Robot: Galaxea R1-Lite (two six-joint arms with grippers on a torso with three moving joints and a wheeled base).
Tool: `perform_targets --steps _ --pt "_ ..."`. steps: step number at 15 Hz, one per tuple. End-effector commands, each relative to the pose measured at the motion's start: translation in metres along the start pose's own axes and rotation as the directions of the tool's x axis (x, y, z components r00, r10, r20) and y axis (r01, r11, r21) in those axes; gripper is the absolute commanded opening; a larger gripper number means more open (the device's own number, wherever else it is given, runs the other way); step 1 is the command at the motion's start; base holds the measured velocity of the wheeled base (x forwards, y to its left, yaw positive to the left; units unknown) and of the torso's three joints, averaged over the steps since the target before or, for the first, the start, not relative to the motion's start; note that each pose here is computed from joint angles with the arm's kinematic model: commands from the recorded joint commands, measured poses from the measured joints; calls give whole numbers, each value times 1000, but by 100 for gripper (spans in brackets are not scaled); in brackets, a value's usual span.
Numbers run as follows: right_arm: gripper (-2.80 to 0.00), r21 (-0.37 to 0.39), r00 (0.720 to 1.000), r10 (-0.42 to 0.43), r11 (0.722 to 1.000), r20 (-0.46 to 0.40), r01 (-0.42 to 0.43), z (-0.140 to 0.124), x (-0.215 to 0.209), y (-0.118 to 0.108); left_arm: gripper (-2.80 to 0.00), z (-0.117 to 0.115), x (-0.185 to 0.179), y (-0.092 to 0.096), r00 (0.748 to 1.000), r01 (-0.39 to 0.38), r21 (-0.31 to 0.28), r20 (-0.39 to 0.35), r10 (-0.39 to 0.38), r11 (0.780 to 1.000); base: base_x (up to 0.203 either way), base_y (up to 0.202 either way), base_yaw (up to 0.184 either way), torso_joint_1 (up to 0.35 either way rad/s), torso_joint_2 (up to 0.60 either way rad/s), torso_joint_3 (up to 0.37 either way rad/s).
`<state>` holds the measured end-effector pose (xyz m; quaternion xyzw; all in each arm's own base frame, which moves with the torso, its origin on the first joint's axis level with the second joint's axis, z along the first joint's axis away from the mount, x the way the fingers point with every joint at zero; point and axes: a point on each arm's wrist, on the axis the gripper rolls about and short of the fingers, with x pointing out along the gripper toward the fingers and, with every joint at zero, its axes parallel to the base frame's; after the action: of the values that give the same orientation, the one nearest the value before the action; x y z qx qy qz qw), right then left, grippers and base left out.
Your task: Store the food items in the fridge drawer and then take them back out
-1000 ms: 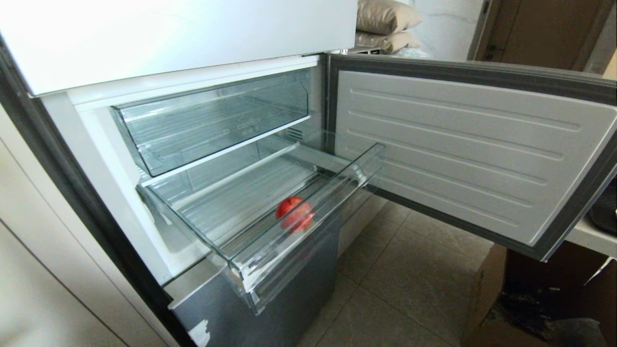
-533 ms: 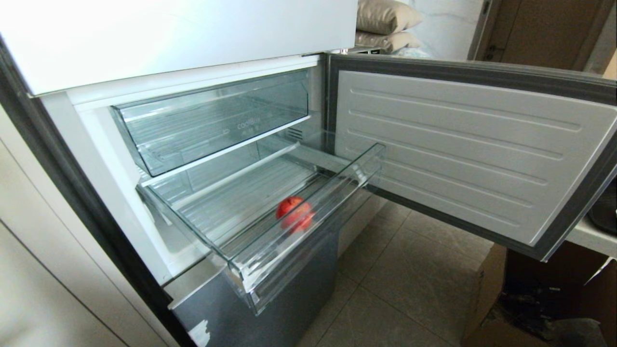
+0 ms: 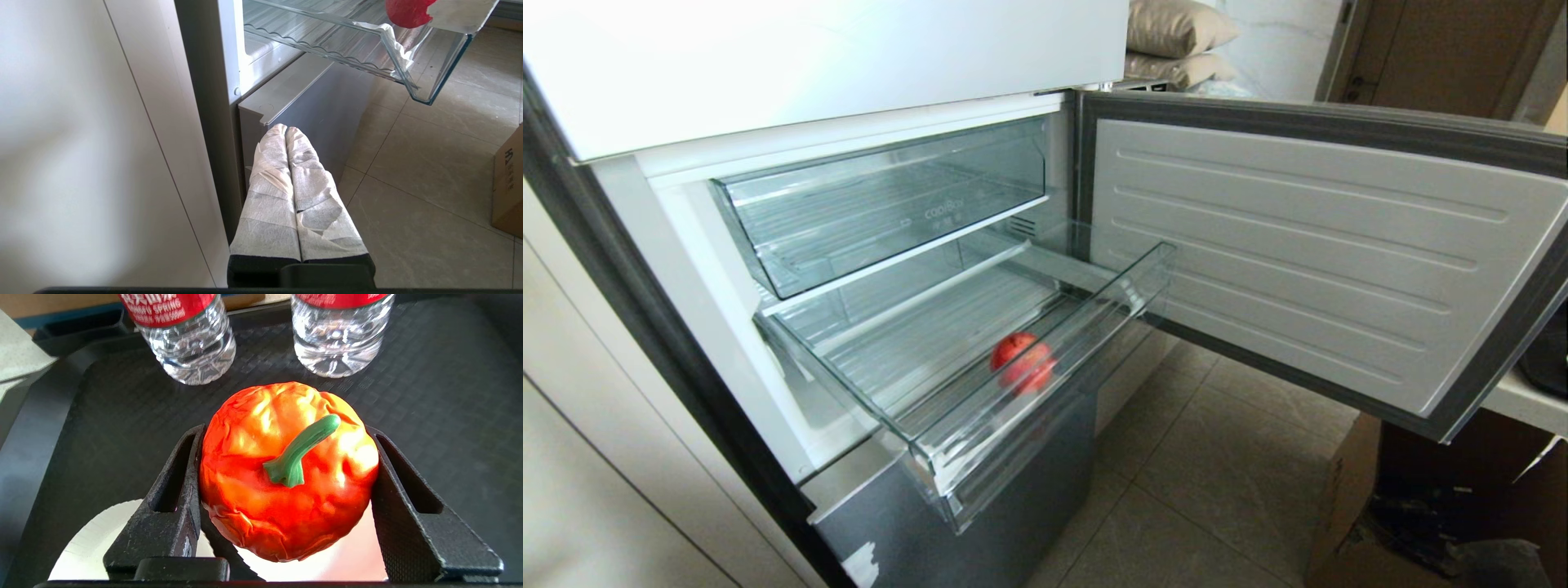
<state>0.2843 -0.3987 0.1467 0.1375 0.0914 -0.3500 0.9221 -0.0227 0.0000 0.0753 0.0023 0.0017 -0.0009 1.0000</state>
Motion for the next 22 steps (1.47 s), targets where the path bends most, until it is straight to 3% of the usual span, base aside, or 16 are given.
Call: perform_targets --steps 1,3,4,11,17,18,22 --pt "-280 0 1000 2 1000 2 -2 0 0 0 -280 0 0 0 1000 0 0 0 0 1000 0 0 0 0 0 0" --pt "-280 0 1000 0 1000 -2 0 -2 2 -1 -280 0 0 0 1000 0 0 0 0 1000 0 0 0 0 0 0" --pt "0 -1 1000 -1 1000 -5 1 -4 3 -1 -280 0 0 0 1000 -1 0 0 1 1000 0 0 0 0 0 0" --pt "0 -2 1000 -15 1000 2 15 -2 2 -2 -280 0 0 0 1000 0 0 0 0 1000 0 0 0 0 0 0" --pt "0 -7 997 -16 1000 76 16 40 -51 10 -280 0 0 0 1000 0 0 0 0 1000 0 0 0 0 0 0" --pt "-280 -6 995 -25 1000 93 25 50 -71 11 -280 0 0 0 1000 -1 0 0 1 1000 0 0 0 0 0 0" --pt "-280 16 977 -100 995 187 99 77 -191 23 -280 0 0 0 1000 0 0 0 0 1000 0 0 0 0 0 0"
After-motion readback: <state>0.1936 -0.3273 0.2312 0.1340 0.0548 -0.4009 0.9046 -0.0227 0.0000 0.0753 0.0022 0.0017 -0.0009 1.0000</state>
